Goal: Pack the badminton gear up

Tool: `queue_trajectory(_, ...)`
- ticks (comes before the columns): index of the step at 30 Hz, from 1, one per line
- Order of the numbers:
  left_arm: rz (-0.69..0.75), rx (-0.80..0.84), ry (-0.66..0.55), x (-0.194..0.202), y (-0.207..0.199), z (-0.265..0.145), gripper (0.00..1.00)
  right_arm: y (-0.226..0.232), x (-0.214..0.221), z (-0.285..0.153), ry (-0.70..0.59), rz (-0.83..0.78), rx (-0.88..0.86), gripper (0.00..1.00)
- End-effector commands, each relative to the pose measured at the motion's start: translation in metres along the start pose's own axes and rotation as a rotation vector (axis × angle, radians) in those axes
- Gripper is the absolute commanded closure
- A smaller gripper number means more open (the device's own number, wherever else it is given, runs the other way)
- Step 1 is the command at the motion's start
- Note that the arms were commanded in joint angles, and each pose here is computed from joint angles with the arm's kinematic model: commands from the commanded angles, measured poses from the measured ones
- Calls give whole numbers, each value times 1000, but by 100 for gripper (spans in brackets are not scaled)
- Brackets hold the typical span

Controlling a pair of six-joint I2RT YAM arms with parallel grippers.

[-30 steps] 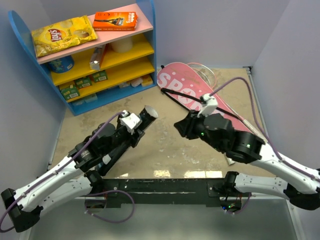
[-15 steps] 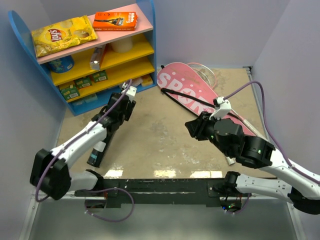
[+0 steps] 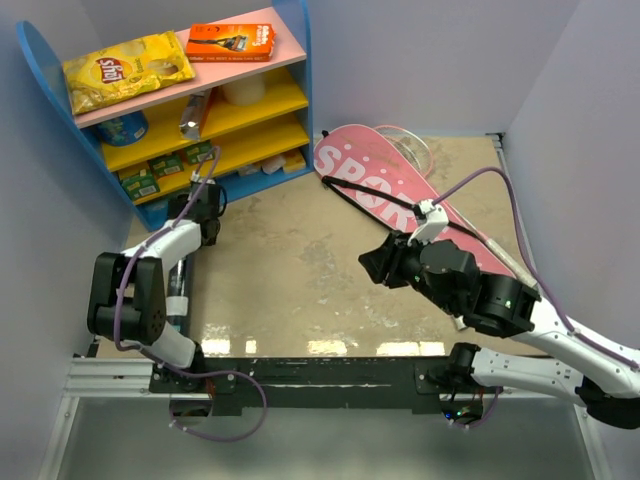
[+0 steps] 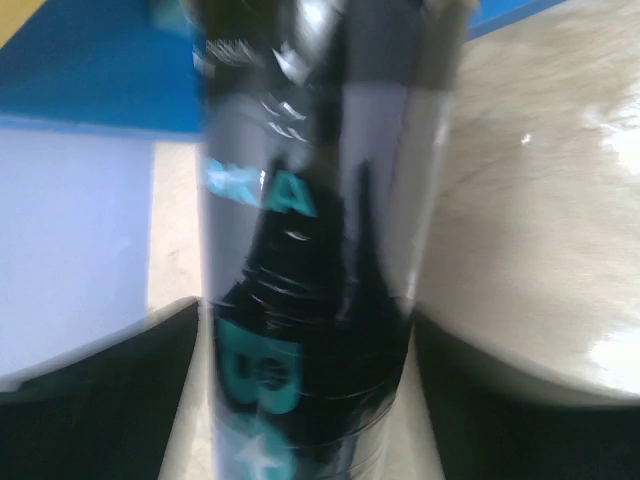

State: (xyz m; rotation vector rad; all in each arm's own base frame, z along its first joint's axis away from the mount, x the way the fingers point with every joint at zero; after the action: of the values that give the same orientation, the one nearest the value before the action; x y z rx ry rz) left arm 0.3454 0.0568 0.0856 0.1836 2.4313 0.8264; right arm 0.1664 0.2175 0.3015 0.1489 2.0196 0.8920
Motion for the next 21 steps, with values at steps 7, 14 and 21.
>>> queue_trajectory(7,-79,-126,3,-8,35,-14,0,4,4,-2,5,-2,-57,55)
queue_trajectory(14,-115,28,-245,-62,28,-85,0,-3,-1,6,-31,-23,-3,52)
queue_trajectory(21,-114,446,-564,-114,-32,-194,0,-11,-15,34,-72,-87,149,49)
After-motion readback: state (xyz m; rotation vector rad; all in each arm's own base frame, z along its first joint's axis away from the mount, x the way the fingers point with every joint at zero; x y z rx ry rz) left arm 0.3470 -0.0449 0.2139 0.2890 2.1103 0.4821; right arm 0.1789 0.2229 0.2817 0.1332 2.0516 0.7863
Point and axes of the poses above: each gripper's point midway between its finger pads, its own z axis out along the fingers, its own y axis along the line the jaws close on, x = y × z, the point moved 1 cm from there along -z, back along the fingers, and after that the axes turned 10 degrees about z, right-handed, at the moved point
